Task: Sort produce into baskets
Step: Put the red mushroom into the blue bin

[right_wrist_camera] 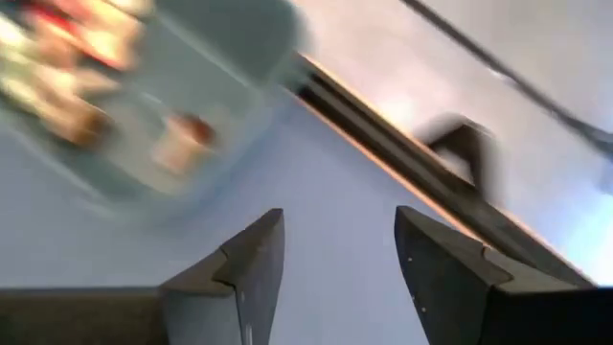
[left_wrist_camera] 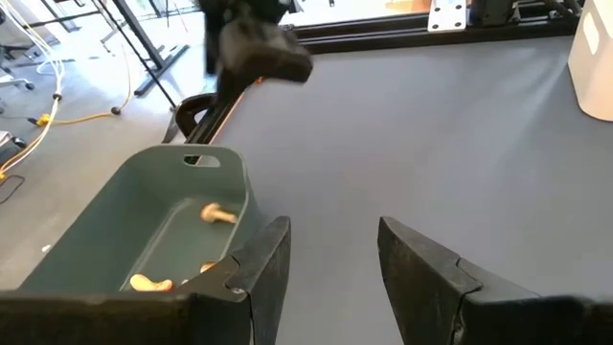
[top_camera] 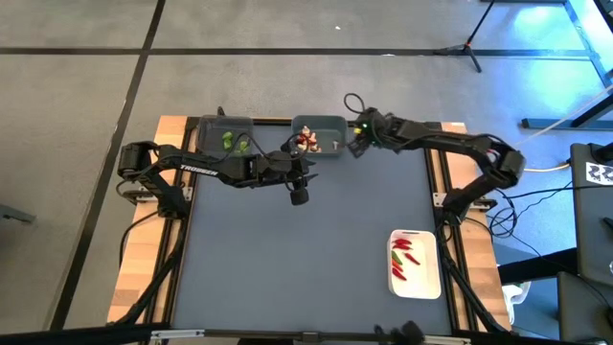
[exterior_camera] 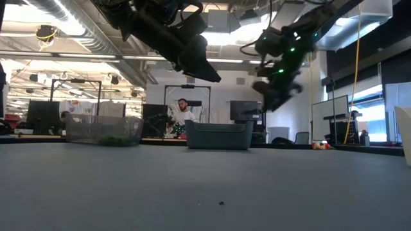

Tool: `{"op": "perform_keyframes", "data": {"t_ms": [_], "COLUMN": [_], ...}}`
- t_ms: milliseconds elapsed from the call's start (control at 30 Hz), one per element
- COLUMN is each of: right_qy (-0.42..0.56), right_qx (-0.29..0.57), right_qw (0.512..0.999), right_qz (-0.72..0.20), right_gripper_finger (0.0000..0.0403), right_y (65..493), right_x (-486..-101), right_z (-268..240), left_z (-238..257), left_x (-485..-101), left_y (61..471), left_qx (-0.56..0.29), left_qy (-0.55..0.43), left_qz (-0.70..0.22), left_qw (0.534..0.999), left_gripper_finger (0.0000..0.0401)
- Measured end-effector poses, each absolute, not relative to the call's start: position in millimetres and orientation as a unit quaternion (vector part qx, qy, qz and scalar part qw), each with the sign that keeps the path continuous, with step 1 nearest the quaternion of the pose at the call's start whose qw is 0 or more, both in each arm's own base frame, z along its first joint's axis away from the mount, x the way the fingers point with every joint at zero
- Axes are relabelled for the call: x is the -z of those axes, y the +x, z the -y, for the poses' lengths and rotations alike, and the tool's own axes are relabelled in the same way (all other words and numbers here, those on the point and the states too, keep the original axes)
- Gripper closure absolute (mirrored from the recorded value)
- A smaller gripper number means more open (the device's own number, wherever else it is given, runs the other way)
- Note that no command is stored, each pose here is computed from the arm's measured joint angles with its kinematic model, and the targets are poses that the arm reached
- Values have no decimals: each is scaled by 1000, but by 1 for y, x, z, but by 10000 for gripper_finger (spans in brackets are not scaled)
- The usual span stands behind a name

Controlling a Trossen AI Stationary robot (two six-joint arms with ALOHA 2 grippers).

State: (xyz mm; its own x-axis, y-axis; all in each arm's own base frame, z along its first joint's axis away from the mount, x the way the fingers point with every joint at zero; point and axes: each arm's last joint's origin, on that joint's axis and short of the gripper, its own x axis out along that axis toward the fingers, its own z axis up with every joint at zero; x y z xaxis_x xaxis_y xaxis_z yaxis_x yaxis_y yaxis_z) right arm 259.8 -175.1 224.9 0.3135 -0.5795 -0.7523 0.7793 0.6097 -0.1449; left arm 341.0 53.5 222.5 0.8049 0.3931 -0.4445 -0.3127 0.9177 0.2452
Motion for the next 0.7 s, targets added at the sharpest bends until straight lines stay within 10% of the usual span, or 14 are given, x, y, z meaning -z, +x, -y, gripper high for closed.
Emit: {"op": "perform_keyframes", "data": {"t_ms": [267,700], "right_qy": [98,186], "right_qx": [545,575], "right_qw": [672,612], "right_qz": [-492,-510], "right_gripper_finger": [203,203], "right_y": [216,171], "right_x": [-227,-193], "right_z": [174,210], "left_z": [-54,-54], "left_x": [-223,-223], "left_y": [341,341], "left_qx": [-187,-186], "left_qy": [80,83], "left_qz": [-249,-247], "left_qw": [947,947], "left_gripper_finger": [246,247]}}
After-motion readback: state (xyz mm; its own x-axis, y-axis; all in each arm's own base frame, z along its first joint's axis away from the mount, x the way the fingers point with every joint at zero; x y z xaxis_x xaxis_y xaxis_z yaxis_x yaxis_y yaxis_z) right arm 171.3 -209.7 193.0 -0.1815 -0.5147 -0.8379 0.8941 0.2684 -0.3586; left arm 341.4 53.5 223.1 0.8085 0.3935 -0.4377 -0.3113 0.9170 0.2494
